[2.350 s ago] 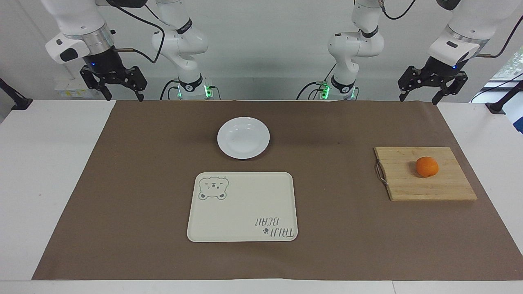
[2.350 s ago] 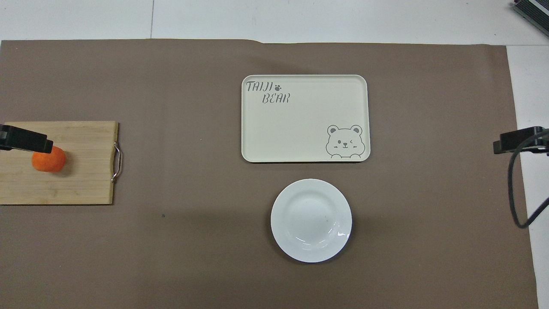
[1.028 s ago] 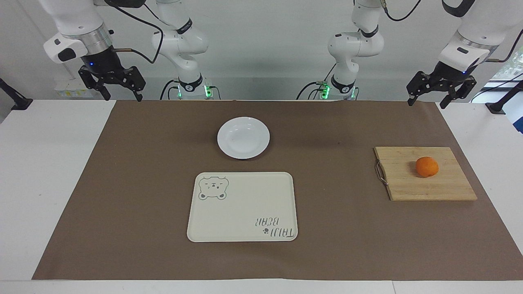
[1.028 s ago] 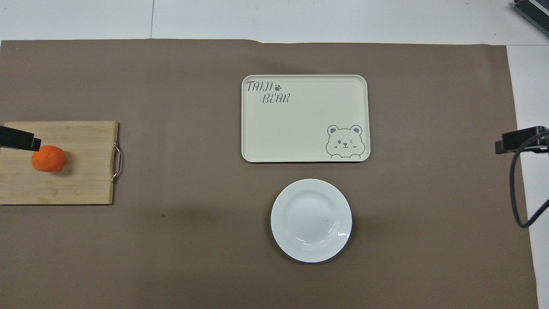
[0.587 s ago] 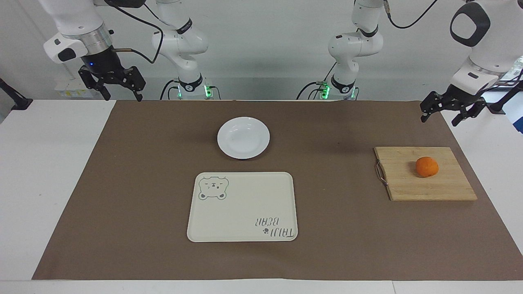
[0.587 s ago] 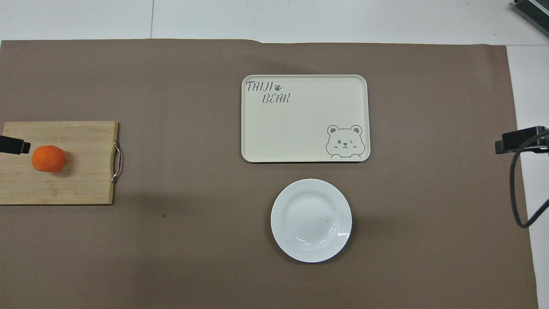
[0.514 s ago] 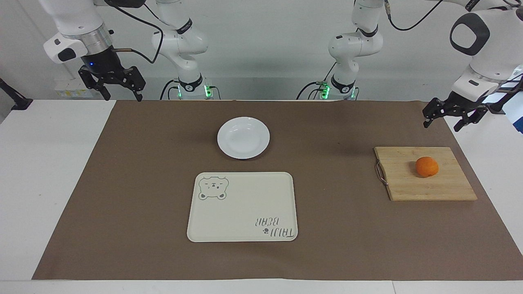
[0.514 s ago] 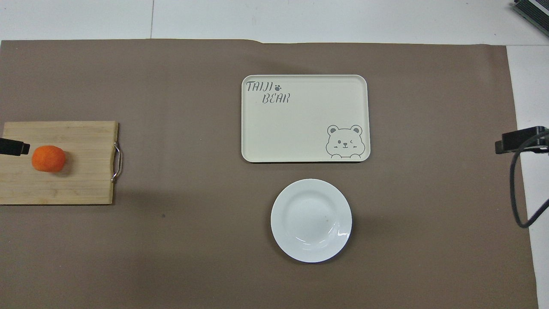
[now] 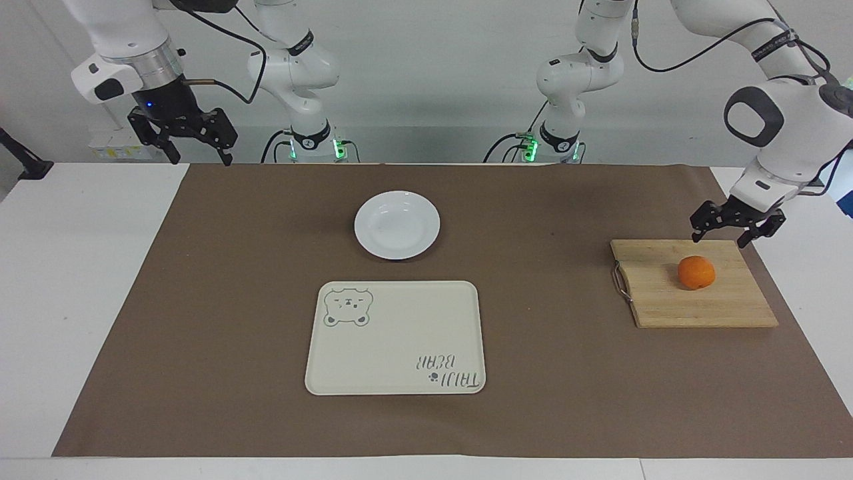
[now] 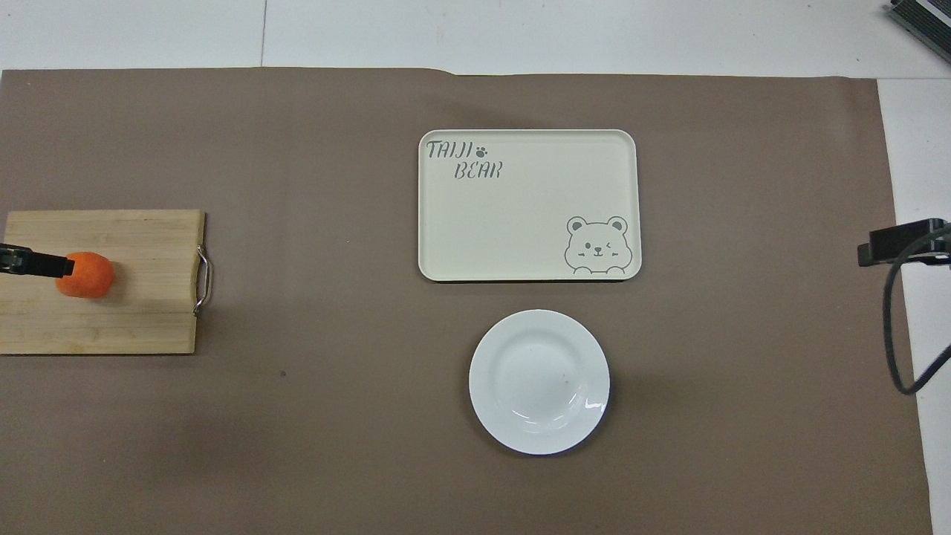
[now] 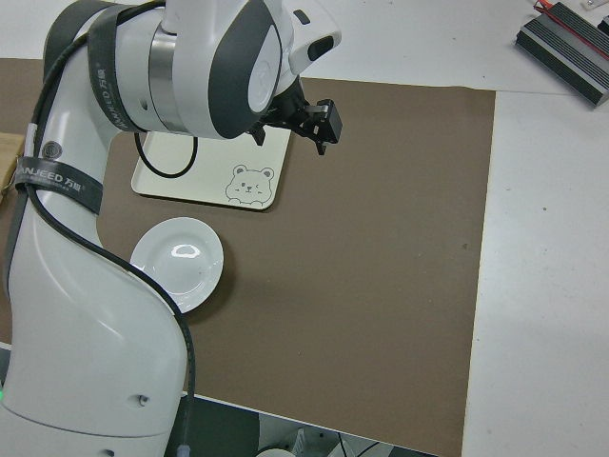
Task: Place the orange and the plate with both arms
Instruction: 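Close the left gripper around the orange on the cutting board, then lift the orange with the left gripper and carry it over the plate, then release the orange onto the plate while the right gripper reaches in, then withdraw the left gripper while the right gripper reaches the plate rim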
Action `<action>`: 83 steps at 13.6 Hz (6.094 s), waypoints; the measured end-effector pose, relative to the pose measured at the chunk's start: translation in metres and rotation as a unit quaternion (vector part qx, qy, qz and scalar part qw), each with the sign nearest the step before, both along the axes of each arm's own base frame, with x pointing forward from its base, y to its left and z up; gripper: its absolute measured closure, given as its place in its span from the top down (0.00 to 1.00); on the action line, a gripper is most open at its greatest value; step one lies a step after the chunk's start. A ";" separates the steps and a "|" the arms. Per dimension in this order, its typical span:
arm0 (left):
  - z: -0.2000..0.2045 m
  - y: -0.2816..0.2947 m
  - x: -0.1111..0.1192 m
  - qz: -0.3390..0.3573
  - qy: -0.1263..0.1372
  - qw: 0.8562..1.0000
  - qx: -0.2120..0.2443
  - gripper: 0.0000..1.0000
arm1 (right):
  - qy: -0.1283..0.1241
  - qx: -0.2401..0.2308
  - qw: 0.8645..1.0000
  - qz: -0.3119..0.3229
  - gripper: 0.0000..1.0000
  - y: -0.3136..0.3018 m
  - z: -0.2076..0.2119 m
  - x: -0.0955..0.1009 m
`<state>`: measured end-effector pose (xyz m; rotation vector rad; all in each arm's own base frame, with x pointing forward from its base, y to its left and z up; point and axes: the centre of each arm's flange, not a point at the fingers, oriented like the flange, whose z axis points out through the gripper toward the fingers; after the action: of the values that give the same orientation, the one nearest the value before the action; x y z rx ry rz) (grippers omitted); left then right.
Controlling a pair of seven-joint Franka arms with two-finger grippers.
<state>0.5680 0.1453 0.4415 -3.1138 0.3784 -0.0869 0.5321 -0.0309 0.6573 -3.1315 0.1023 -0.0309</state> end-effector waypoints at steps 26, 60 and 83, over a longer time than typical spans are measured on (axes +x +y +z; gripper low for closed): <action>-0.065 -0.039 0.023 -0.056 -0.050 0.997 0.013 0.77 | 0.000 0.000 1.000 0.000 1.00 0.000 0.000 0.000; -0.079 -0.636 -0.208 -0.085 -0.004 0.991 -0.101 1.00 | 0.050 0.099 0.994 0.008 1.00 0.028 -0.056 0.000; 0.148 -0.200 0.018 -0.045 -0.046 0.998 -0.021 1.00 | 0.092 0.327 0.938 0.063 1.00 0.055 -0.304 -0.067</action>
<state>0.5863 -0.0546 0.5893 -3.1191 0.5198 -0.2405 0.4647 0.0238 0.3535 -2.4594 -0.0739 0.2447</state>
